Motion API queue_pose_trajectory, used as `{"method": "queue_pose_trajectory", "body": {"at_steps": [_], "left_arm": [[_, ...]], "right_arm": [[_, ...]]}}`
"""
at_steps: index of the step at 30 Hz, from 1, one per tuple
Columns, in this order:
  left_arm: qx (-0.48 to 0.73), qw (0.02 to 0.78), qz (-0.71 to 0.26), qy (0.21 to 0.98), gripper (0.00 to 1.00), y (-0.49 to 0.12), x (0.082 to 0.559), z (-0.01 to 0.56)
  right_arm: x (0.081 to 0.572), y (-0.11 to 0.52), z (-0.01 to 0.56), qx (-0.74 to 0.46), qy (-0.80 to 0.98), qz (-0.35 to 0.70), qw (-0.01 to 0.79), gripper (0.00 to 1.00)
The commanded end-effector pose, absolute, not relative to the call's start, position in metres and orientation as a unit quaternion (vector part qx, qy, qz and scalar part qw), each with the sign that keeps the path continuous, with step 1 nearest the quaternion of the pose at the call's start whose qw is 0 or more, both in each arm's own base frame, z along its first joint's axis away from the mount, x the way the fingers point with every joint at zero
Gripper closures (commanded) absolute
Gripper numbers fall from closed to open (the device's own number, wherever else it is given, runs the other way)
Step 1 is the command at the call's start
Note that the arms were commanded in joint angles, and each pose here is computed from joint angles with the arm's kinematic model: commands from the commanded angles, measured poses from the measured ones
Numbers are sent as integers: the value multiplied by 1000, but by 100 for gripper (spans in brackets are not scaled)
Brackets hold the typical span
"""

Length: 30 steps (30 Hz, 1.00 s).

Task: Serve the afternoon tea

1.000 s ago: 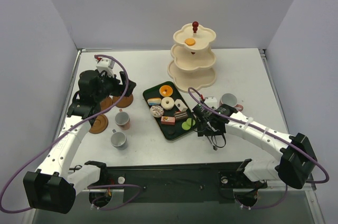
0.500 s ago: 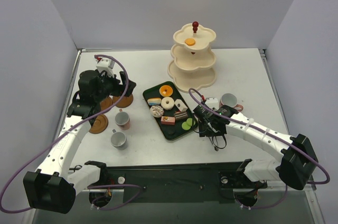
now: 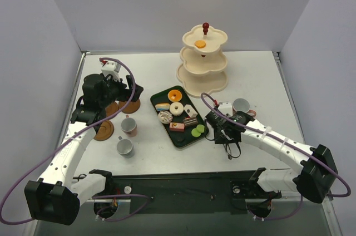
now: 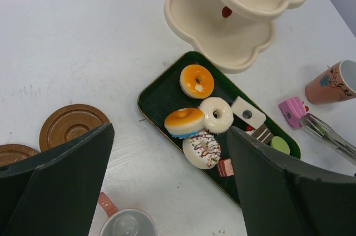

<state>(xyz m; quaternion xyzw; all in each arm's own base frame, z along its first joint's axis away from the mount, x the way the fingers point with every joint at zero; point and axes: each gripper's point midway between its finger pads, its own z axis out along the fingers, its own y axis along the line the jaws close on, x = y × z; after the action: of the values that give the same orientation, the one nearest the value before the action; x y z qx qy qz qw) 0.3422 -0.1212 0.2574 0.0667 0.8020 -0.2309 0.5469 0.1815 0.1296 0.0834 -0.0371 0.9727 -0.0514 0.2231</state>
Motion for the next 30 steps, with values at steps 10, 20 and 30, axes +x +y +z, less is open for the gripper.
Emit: {"method": "queue_pose_trajectory", "body": {"at_steps": [10,20,30], "left_arm": [[76,579,-235,777,6,-123,344,282],[76,580,-232,777,6,-122,345,282],[76,574,-235,780,6,-124,347,279]], "right_arm": [[220,116,209,-49,938,14,342,92],[290,119,259,-75,927,9,366,92],[344,118,262,-75,928,-9,365,93]]}}
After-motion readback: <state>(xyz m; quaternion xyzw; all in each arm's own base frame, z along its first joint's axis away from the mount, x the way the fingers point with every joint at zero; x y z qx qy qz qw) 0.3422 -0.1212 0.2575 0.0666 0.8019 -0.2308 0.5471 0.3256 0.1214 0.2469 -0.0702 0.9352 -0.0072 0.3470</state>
